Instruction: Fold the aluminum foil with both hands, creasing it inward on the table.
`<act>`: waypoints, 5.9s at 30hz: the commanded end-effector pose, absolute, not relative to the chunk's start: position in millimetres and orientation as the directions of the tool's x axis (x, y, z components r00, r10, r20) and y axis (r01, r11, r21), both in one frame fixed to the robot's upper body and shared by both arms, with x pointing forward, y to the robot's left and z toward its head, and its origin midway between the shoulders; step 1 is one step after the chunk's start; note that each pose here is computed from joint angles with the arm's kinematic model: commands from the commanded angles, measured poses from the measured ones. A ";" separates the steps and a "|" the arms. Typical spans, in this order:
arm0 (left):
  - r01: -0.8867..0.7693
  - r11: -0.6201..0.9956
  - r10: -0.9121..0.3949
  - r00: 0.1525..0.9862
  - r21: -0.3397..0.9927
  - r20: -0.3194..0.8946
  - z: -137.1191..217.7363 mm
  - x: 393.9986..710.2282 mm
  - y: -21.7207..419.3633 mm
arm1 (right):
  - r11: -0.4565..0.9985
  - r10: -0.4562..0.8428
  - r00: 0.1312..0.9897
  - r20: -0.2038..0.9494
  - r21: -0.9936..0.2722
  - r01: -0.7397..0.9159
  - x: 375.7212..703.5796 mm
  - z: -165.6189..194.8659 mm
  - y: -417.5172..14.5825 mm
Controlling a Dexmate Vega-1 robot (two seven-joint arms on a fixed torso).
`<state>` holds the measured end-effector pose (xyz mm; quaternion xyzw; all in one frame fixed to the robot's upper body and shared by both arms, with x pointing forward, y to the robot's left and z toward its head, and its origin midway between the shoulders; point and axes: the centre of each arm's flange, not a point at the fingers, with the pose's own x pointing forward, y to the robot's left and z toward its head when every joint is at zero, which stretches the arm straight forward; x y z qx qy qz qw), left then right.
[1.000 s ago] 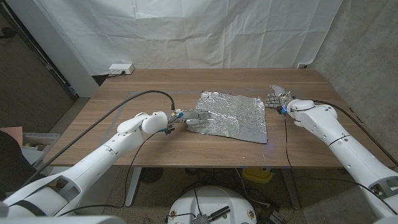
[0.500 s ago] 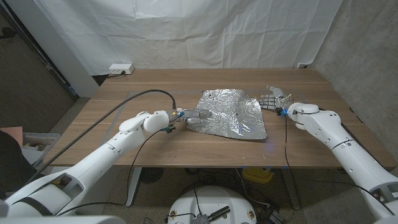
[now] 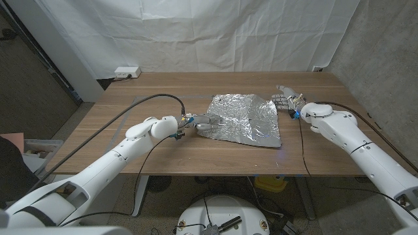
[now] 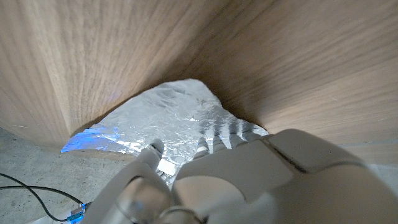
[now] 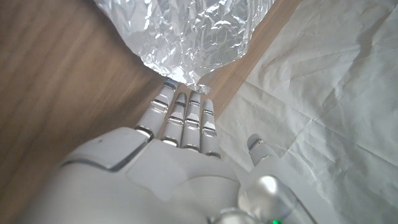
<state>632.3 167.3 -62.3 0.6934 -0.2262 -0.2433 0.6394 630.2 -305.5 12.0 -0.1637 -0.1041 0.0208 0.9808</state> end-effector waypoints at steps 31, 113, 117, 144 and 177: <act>0.004 -0.048 -0.633 0.773 0.999 -0.034 -64.1 629.5 172.7 | 0.324 -0.396 0.871 0.290 -0.844 0.428 609.9 38.3 -247.6; 0.005 -0.028 -0.635 0.772 1.000 -0.022 -67.1 631.7 188.0 | 0.140 -0.350 0.906 0.240 -0.942 0.304 624.0 35.3 -212.2; 0.009 -0.029 -0.635 0.772 1.000 -0.026 -67.2 632.4 188.7 | 0.144 -0.369 0.916 0.156 -0.964 0.222 631.3 32.5 -212.0; 0.019 -0.031 -0.629 0.777 0.999 -0.034 -67.5 637.6 193.6 | 0.217 -0.311 0.917 0.249 -0.921 0.323 637.3 31.6 -207.8; 0.019 -0.025 -0.635 0.772 1.000 -0.031 -67.8 641.5 191.5 | 0.653 -0.084 0.977 0.198 -0.729 0.204 608.7 89.2 -183.5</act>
